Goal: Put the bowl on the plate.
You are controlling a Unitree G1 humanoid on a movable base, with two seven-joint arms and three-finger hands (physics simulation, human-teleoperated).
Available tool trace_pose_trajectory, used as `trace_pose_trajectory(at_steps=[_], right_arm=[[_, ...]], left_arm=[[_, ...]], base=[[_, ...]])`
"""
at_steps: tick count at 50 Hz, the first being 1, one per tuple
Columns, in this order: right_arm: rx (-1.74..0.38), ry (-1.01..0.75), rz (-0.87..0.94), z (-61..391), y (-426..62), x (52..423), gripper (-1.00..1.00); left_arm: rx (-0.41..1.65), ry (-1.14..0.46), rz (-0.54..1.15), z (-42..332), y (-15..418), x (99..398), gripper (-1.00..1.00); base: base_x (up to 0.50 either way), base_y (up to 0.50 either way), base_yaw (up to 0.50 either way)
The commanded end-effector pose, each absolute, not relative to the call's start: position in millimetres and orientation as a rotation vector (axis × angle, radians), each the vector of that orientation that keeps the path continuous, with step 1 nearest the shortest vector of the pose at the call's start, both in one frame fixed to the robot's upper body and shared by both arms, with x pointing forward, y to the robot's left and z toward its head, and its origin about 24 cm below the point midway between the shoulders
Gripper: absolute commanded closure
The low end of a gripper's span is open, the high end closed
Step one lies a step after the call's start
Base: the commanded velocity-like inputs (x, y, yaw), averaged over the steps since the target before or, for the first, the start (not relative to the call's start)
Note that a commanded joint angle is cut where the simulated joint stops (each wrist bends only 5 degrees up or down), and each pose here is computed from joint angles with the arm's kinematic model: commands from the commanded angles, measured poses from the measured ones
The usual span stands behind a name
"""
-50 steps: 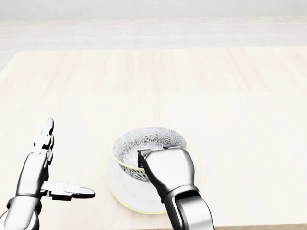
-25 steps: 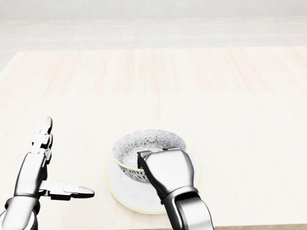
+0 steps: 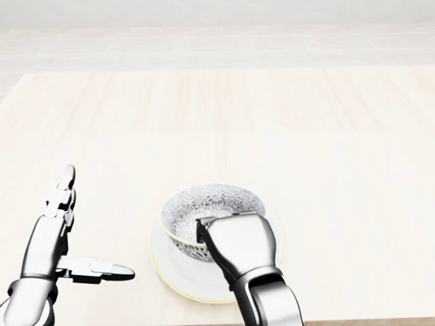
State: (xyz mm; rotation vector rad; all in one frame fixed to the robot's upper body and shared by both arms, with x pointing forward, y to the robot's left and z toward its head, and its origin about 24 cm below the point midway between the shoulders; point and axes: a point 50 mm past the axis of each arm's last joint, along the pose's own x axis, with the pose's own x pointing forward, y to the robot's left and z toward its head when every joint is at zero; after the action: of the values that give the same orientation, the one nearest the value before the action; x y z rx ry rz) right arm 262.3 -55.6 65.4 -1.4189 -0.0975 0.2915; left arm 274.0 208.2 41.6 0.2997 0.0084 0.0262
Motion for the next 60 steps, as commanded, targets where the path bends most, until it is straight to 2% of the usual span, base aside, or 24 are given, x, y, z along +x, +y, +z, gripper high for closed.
trace_pose_trajectory(at_steps=[1,9,22,30,31,33,36,47,54,60], right_arm=[[-1.429,-0.118,0.264,68,-56,263,0.30],[-1.431,-0.115,0.268,68,-57,263,0.25],[-1.429,-0.111,0.268,67,-57,263,0.00],[-1.430,-0.114,0.266,69,-58,263,-0.36],[-1.431,-0.114,0.266,69,-58,263,-0.36],[-1.431,-0.115,0.265,69,-58,263,-0.58],[-1.430,-0.116,0.263,70,-58,263,-0.68],[-1.433,-0.120,0.257,73,-59,261,-0.78],[-1.435,-0.123,0.245,79,-61,263,-1.00],[-1.428,-0.127,0.231,84,-64,264,-1.00]], left_arm=[[0.299,0.008,0.026,42,208,274,-1.00],[0.294,0.010,0.027,41,208,273,-1.00],[0.295,0.022,0.031,39,209,275,-1.00],[0.295,0.016,0.030,40,209,275,-1.00],[0.295,0.016,0.030,40,209,275,-1.00],[0.296,0.022,0.031,39,209,275,-1.00],[0.296,0.020,0.031,39,209,275,-1.00],[0.295,0.017,0.030,40,209,274,-1.00],[0.296,0.019,0.030,39,209,275,-1.00],[0.295,0.020,0.030,39,209,275,-1.00]], base=[[0.00,0.00,0.00],[0.00,0.00,0.00],[0.00,0.00,0.00],[0.00,0.00,0.00],[0.00,0.00,0.00],[0.00,0.00,0.00],[0.00,0.00,0.00],[0.00,0.00,0.00],[0.00,0.00,0.00],[0.00,0.00,0.00]])
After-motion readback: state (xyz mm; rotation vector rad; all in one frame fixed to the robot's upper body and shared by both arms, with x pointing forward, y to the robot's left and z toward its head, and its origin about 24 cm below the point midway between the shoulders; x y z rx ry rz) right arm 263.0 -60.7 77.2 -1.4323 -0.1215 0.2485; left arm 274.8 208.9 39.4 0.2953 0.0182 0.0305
